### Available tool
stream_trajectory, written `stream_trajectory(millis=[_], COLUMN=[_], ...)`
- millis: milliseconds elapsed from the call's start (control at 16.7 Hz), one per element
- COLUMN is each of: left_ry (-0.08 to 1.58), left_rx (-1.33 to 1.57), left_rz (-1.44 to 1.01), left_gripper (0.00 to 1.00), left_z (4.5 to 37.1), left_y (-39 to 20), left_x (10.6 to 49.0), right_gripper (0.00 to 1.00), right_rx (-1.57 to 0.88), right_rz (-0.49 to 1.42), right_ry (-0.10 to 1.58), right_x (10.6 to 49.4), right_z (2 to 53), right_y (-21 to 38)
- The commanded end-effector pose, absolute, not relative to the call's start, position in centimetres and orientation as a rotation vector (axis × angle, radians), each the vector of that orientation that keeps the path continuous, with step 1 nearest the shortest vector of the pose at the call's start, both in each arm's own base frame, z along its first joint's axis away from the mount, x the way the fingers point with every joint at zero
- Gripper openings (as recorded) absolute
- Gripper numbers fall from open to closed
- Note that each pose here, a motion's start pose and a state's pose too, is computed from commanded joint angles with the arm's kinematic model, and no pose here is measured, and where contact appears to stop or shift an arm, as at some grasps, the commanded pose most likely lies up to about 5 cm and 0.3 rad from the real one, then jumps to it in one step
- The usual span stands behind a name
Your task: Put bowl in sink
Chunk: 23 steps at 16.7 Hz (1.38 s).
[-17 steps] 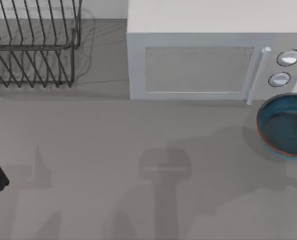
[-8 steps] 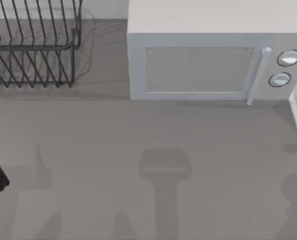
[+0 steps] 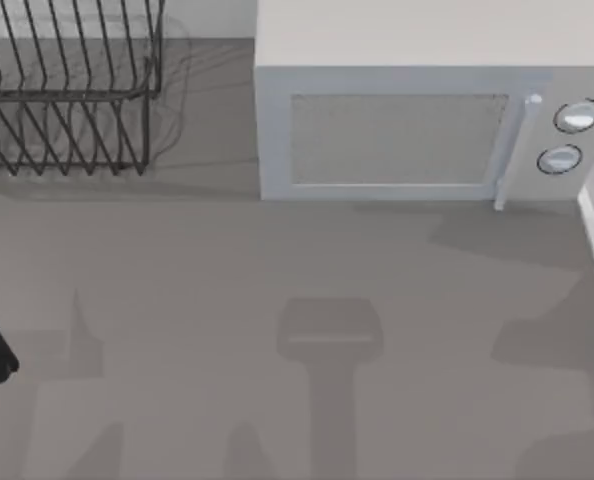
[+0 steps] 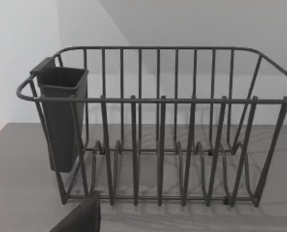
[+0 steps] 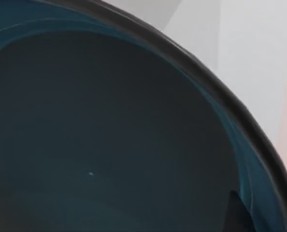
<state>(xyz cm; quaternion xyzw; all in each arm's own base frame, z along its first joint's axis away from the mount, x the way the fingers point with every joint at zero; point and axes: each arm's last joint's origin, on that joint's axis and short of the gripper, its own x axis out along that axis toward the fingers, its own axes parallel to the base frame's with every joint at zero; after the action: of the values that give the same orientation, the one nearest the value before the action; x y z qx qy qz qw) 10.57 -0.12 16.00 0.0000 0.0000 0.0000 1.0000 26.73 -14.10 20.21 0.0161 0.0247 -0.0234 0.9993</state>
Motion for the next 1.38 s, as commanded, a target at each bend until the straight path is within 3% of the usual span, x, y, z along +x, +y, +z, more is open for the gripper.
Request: stream_trajectory(millis=[600, 1380], left_ry=[0.000, 0.000], left_rx=[0.000, 0.000], left_rz=[0.000, 0.000], left_gripper=[1.00, 1.00], left_z=[16.0, 16.0], left_y=[-0.1, -0.1], left_x=[10.6, 10.6], right_gripper=[0.00, 0.00], right_rx=[0.005, -0.004], right_rz=[-0.009, -0.009], right_ry=[0.006, -0.004], right_x=[27.1, 27.0], right_z=[20.1, 6.6], right_y=[-13.9, -13.8])
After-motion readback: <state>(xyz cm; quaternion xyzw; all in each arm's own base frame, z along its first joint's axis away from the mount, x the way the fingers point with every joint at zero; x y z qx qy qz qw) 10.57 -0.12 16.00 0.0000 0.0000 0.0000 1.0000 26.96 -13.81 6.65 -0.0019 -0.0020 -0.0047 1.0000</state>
